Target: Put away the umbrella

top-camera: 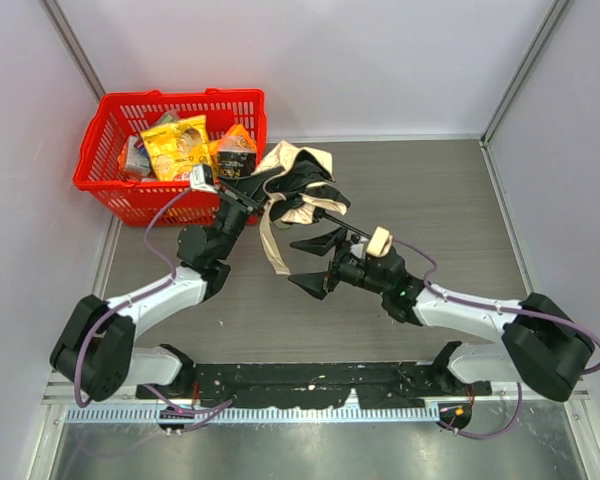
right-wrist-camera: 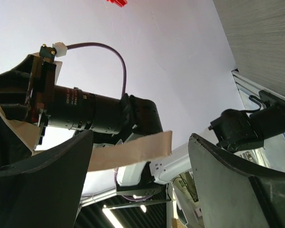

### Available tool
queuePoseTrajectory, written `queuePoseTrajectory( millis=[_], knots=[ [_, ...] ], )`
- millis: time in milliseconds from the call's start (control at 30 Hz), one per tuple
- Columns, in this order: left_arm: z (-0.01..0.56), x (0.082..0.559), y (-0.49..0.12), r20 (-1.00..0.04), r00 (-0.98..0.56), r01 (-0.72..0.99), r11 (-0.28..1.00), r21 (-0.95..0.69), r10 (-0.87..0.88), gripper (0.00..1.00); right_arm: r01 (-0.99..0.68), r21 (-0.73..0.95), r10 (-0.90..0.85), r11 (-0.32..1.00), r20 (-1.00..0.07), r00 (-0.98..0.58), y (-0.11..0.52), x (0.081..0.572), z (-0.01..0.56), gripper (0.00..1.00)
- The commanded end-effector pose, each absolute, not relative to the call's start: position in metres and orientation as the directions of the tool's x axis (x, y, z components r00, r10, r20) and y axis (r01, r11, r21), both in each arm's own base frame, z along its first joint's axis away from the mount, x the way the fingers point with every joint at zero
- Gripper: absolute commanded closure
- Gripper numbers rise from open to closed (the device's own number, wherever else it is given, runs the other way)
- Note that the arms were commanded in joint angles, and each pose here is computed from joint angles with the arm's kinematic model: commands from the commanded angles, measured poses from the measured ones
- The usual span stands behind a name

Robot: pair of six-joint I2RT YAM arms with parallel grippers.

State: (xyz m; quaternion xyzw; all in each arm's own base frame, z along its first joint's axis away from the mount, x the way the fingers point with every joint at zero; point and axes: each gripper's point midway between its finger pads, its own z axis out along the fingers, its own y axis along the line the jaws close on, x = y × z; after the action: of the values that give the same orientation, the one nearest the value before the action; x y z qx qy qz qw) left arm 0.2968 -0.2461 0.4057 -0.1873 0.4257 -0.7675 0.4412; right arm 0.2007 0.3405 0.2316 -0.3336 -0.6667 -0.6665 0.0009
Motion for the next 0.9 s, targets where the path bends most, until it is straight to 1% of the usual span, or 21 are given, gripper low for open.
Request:
queuePoseTrajectory(
  millis=[0, 67, 100, 167, 300, 333, 433, 500, 533, 567, 633, 667, 700, 733, 800, 833, 867],
  knots=[
    [0.463, 0.26, -0.229, -0.067, -0.562, 0.652, -0.392, -0.649, -0.824, 1.0, 0.582, 0.752, 0.361, -0.31, 0.66, -0.659, 0.348, 0.217, 0.277, 0.15],
    [0.466, 0.258, -0.23, -0.066, -0.567, 0.656, -0.402, -0.638, -0.821, 1.0, 0.584, 0.747, 0.348, -0.316, 0.664, -0.662, 0.352, 0.218, 0.283, 0.16],
    [0.467, 0.257, -0.23, -0.068, -0.572, 0.658, -0.407, -0.634, -0.818, 1.0, 0.585, 0.747, 0.331, -0.317, 0.665, -0.67, 0.354, 0.216, 0.287, 0.18],
    [0.468, 0.257, -0.231, -0.064, -0.582, 0.652, -0.418, -0.633, -0.811, 1.0, 0.587, 0.741, 0.321, -0.326, 0.671, -0.669, 0.355, 0.215, 0.286, 0.18],
    [0.466, 0.256, -0.234, -0.062, -0.599, 0.649, -0.439, -0.621, -0.798, 1.0, 0.602, 0.73, 0.321, -0.325, 0.683, -0.655, 0.355, 0.212, 0.282, 0.22],
    [0.465, 0.257, -0.235, -0.057, -0.606, 0.642, -0.445, -0.624, -0.793, 1.0, 0.601, 0.73, 0.321, -0.325, 0.683, -0.656, 0.356, 0.213, 0.283, 0.24],
    [0.462, 0.257, -0.241, -0.046, -0.629, 0.621, -0.466, -0.63, -0.776, 1.0, 0.599, 0.731, 0.304, -0.327, 0.681, -0.666, 0.36, 0.213, 0.289, 0.25],
    [0.463, 0.256, -0.241, -0.046, -0.63, 0.622, -0.468, -0.627, -0.775, 1.0, 0.601, 0.732, 0.298, -0.321, 0.681, -0.669, 0.363, 0.213, 0.29, 0.3],
    [0.465, 0.254, -0.241, -0.05, -0.628, 0.628, -0.468, -0.622, -0.777, 1.0, 0.602, 0.731, 0.3, -0.321, 0.681, -0.668, 0.363, 0.213, 0.289, 0.35],
    [0.465, 0.253, -0.241, -0.054, -0.629, 0.629, -0.466, -0.622, -0.775, 1.0, 0.604, 0.73, 0.305, -0.32, 0.683, -0.664, 0.363, 0.213, 0.287, 0.37],
    [0.464, 0.252, -0.242, -0.053, -0.636, 0.623, -0.472, -0.624, -0.77, 1.0, 0.601, 0.73, 0.315, -0.326, 0.683, -0.659, 0.362, 0.215, 0.283, 0.49],
    [0.463, 0.25, -0.244, -0.051, -0.645, 0.615, -0.478, -0.627, -0.763, 1.0, 0.589, 0.73, 0.31, -0.347, 0.682, -0.663, 0.359, 0.215, 0.284, 0.6],
    [0.46, 0.25, -0.246, -0.045, -0.654, 0.603, -0.485, -0.634, -0.755, 1.0, 0.578, 0.726, 0.317, -0.371, 0.685, -0.656, 0.357, 0.219, 0.285, 0.64],
    [0.458, 0.248, -0.248, -0.037, -0.664, 0.59, -0.493, -0.639, -0.747, 1.0, 0.57, 0.725, 0.316, -0.387, 0.685, -0.656, 0.354, 0.219, 0.284, 0.8],
    [0.455, 0.245, -0.249, -0.014, -0.682, 0.564, -0.513, -0.647, -0.731, 1.0, 0.528, 0.734, 0.34, -0.427, 0.671, -0.658, 0.347, 0.225, 0.283, 0.99],
    [0.453, 0.243, -0.248, -0.001, -0.688, 0.551, -0.521, -0.653, -0.726, 1.0, 0.52, 0.741, 0.352, -0.425, 0.665, -0.659, 0.347, 0.225, 0.279, 0.99],
    [0.45, 0.241, -0.25, 0.011, -0.701, 0.527, -0.529, -0.665, -0.713, 1.0, 0.478, 0.763, 0.376, -0.436, 0.636, -0.674, 0.343, 0.228, 0.277, 0.99]
  ],
)
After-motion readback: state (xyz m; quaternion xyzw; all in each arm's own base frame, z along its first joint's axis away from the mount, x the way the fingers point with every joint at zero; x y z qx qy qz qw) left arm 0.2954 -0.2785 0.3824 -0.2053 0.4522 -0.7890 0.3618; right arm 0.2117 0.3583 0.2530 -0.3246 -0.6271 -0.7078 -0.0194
